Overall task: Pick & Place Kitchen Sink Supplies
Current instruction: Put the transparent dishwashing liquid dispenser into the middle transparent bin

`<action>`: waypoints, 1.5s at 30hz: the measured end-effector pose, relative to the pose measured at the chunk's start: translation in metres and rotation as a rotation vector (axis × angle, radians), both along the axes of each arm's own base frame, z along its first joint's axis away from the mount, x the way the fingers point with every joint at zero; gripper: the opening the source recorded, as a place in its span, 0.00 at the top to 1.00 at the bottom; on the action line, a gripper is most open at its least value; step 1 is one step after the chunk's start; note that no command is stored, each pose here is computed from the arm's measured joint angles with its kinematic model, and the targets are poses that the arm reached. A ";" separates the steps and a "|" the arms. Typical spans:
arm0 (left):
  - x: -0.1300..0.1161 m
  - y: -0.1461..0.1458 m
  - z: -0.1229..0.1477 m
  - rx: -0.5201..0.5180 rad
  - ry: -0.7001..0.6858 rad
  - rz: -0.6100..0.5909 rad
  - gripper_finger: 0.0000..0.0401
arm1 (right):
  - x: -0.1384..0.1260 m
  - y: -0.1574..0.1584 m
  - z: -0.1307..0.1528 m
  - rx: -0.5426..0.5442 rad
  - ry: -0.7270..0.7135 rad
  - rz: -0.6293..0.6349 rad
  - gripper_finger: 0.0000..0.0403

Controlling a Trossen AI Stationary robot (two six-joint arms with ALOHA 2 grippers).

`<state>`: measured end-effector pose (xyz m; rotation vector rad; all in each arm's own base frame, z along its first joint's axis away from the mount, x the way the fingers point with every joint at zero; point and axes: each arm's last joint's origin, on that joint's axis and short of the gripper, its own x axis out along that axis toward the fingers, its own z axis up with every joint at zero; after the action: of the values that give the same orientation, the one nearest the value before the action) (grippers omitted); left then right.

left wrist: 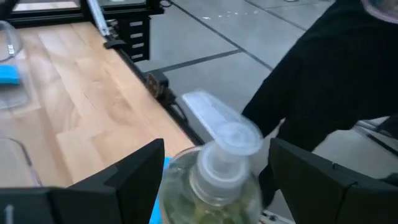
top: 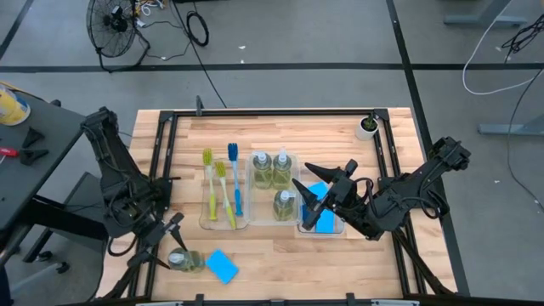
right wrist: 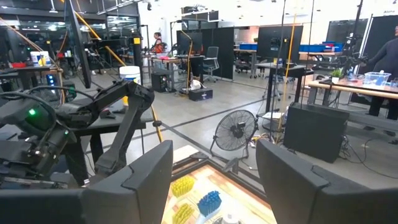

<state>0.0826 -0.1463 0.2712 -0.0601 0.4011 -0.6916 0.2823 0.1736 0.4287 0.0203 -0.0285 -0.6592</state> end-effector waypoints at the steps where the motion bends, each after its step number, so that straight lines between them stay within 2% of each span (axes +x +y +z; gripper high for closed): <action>1: 0.001 -0.001 -0.001 0.007 -0.001 0.011 0.26 | 0.000 0.000 0.000 0.000 0.000 0.000 0.43; 14: 0.006 -0.010 -0.008 0.032 0.016 0.036 0.29 | 0.000 0.000 0.000 -0.001 0.001 0.001 0.43; 17: 0.006 -0.010 -0.008 0.025 0.021 0.045 0.37 | 0.000 0.000 0.000 -0.001 0.001 0.002 0.43; 25: 0.007 -0.010 -0.008 0.027 0.015 0.060 0.66 | 0.000 0.000 0.000 -0.001 0.001 0.004 0.43; 27: 0.007 -0.010 -0.007 0.018 0.015 0.065 0.70 | 0.000 0.000 0.000 -0.001 0.001 0.004 0.43; 39: 0.007 -0.010 -0.003 -0.011 0.038 0.086 0.70 | 0.000 0.000 0.000 -0.001 0.001 0.005 0.43; 45: 0.007 -0.011 0.016 -0.061 0.018 0.083 0.70 | 0.000 0.000 0.000 -0.001 0.001 0.005 0.43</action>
<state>0.0899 -0.1573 0.2873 -0.1404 0.3925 -0.6218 0.2823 0.1738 0.4286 0.0190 -0.0280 -0.6546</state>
